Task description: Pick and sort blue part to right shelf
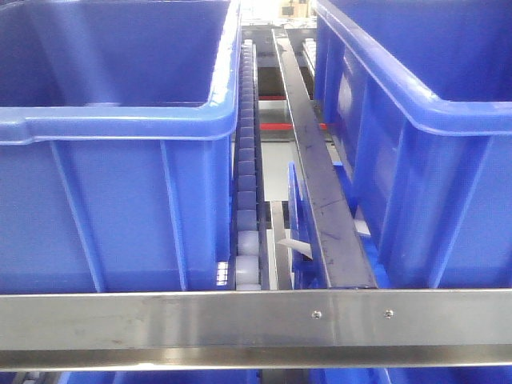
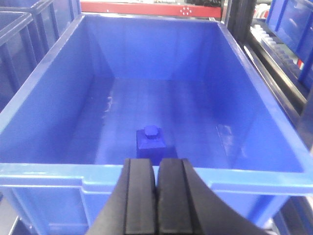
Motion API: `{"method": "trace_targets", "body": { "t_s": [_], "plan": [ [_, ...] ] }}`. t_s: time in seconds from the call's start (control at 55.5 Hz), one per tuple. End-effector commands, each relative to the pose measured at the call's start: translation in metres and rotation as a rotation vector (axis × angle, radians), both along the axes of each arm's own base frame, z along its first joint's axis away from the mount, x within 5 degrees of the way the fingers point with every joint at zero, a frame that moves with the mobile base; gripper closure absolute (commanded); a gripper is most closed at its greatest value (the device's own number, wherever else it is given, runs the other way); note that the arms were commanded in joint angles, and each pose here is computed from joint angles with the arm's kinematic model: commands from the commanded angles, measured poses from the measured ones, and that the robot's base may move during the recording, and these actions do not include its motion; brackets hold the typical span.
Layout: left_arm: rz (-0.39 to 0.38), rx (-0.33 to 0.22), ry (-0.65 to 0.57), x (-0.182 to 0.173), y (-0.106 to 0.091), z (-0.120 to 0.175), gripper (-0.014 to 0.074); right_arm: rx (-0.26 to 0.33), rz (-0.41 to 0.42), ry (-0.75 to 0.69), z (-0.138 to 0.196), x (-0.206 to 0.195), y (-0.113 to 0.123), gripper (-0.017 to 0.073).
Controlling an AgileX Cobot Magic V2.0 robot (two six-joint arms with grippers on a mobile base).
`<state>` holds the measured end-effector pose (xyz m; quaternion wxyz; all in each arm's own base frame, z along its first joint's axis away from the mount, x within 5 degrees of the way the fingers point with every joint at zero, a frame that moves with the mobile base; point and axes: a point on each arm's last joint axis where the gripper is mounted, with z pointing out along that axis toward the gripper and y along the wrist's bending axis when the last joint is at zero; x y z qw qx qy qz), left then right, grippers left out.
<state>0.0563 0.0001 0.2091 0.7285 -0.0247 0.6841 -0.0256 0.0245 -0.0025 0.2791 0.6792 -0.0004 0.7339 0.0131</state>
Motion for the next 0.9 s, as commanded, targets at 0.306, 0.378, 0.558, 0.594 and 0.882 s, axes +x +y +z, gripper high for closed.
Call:
{"method": "trace_targets", "body": {
  "t_s": [0.306, 0.378, 0.558, 0.594, 0.882],
  "plan": [
    [-0.002, -0.008, -0.095, -0.002, 0.000, 0.000, 0.0468, 0.007, 0.040, -0.222, -0.060, 0.028, 0.006, 0.0510],
    [-0.002, -0.008, -0.095, -0.002, 0.000, 0.000, 0.0468, 0.028, 0.036, -0.233, -0.066, 0.030, 0.005, 0.0510],
    [-0.002, -0.008, -0.095, -0.002, 0.000, 0.000, 0.0468, 0.028, 0.034, -0.248, -0.065, 0.029, 0.005, 0.0510],
    [-0.002, -0.008, -0.095, -0.002, 0.000, 0.000, 0.0468, 0.028, 0.034, -0.249, -0.065, 0.029, 0.005, 0.0510],
    [-0.002, -0.008, -0.095, -0.002, 0.000, 0.000, 0.0468, 0.029, 0.034, -0.245, -0.065, 0.029, 0.005, 0.0510]
  ]
}}
